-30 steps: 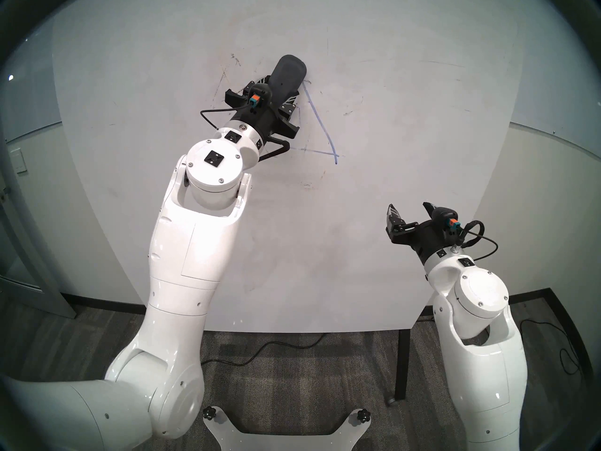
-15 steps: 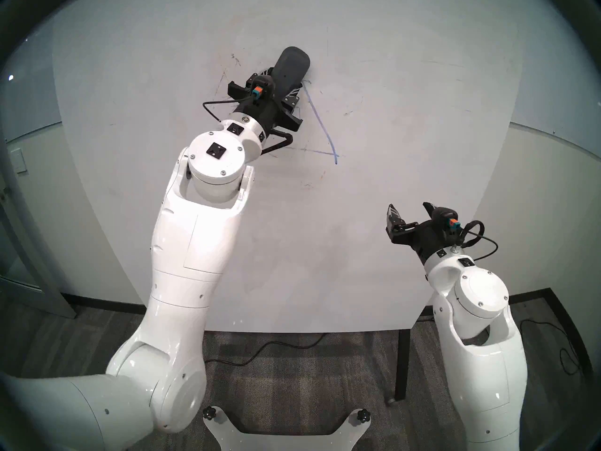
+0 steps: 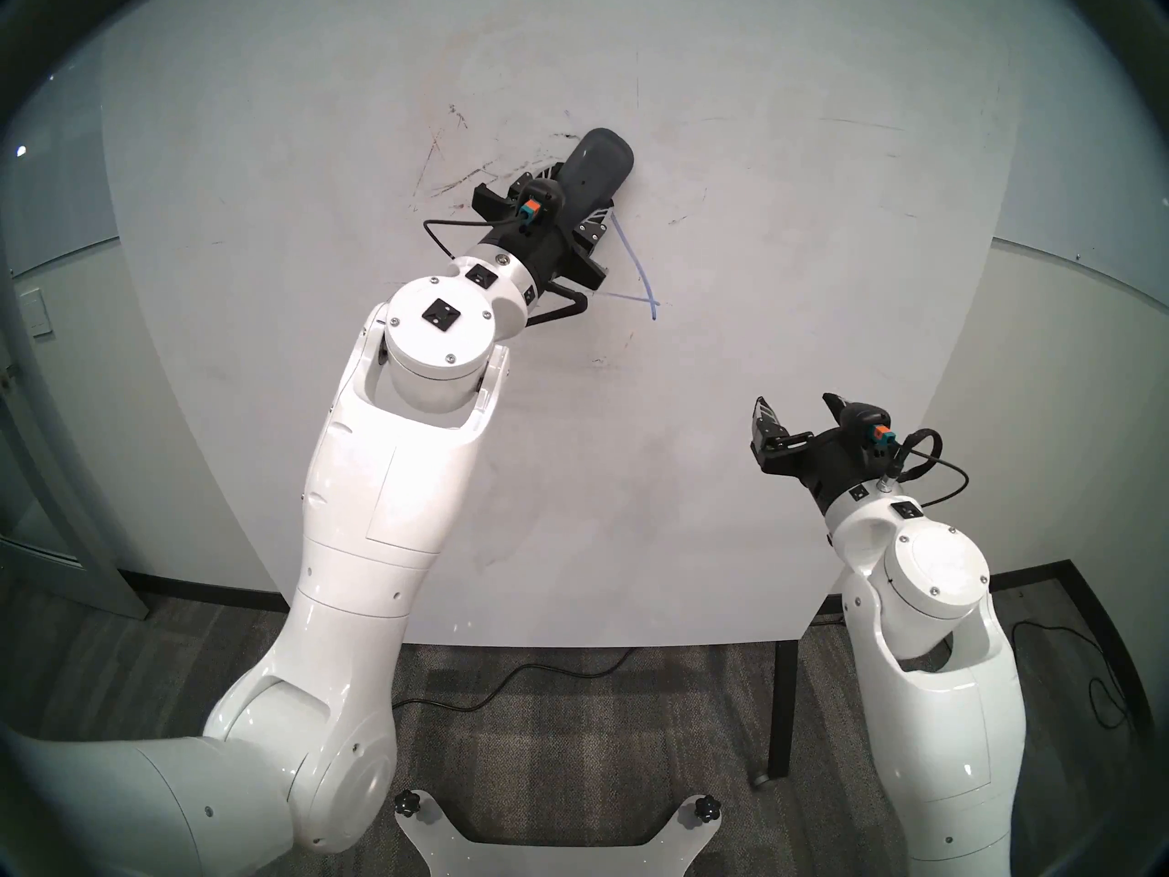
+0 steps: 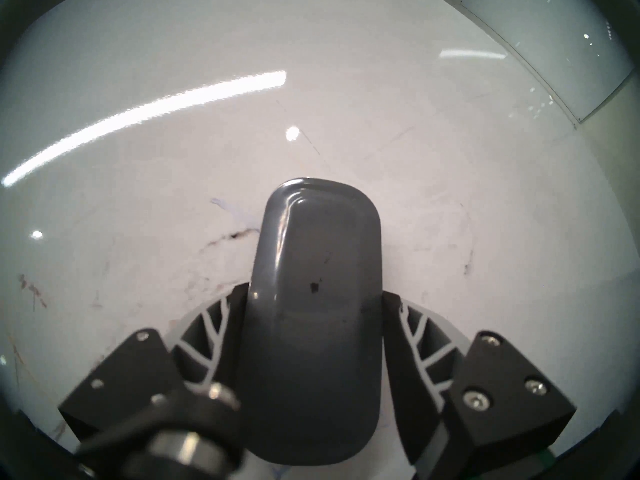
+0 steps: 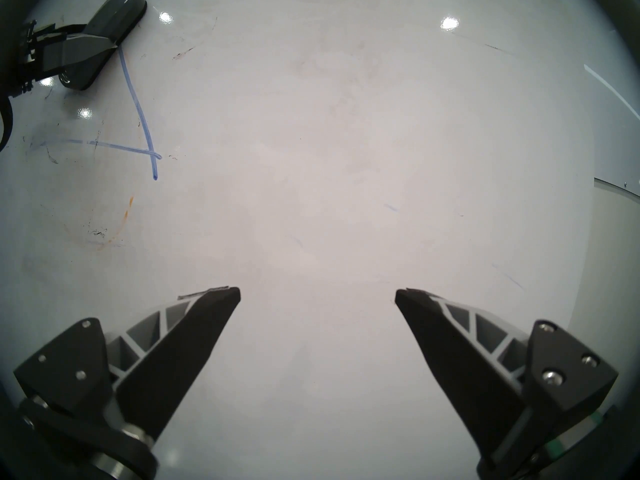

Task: Erase all marks on the whiteboard with the eraser

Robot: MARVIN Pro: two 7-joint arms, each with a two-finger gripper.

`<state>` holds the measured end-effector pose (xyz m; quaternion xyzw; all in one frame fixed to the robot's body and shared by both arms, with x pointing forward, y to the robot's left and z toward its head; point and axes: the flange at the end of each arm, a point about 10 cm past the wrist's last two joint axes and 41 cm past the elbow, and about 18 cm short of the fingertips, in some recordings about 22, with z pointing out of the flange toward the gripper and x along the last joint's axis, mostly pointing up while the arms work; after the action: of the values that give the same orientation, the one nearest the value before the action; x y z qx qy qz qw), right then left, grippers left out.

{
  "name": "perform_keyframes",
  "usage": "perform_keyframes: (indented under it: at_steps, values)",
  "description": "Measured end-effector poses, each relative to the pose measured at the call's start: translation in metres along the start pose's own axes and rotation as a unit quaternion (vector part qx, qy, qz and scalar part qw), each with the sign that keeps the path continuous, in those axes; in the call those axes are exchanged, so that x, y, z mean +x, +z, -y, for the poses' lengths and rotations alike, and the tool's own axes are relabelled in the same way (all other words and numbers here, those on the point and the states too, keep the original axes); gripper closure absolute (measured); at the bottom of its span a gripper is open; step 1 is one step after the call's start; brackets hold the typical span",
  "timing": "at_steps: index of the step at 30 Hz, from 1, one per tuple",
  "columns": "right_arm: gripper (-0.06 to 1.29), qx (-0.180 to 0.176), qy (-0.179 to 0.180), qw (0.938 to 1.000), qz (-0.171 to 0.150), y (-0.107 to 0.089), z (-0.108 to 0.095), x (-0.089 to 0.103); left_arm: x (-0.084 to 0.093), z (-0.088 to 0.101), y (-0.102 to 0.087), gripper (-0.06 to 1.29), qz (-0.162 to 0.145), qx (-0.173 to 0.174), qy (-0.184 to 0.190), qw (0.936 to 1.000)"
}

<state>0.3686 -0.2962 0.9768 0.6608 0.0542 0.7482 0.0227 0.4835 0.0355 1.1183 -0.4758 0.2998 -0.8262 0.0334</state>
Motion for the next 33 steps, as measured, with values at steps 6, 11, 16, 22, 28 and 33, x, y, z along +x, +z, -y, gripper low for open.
perform_keyframes:
  at_steps: [6,11,16,22,28,33]
  values:
    - [0.0,0.0,0.0,1.0,0.0,0.0,0.0,0.0,-0.015,-0.016,-0.007,0.57,0.02,-0.027,0.008,0.9994]
    - [0.0,0.0,0.0,1.0,0.0,0.0,0.0,0.0,-0.03,-0.027,-0.01,0.57,0.033,-0.044,0.015,0.9984]
    - [0.0,0.0,0.0,1.0,0.0,0.0,0.0,0.0,-0.037,-0.03,-0.011,0.57,0.033,-0.048,0.021,0.9981]
    - [0.0,0.0,0.0,1.0,0.0,0.0,0.0,0.0,-0.042,-0.031,-0.011,0.57,0.031,-0.047,0.025,0.9981]
    - [0.0,0.0,0.0,1.0,0.0,0.0,0.0,0.0,-0.044,-0.031,-0.01,0.57,0.029,-0.047,0.027,0.9981]
    - [0.0,0.0,0.0,1.0,0.0,0.0,0.0,0.0,-0.045,-0.03,-0.009,0.57,0.027,-0.046,0.029,0.9981]
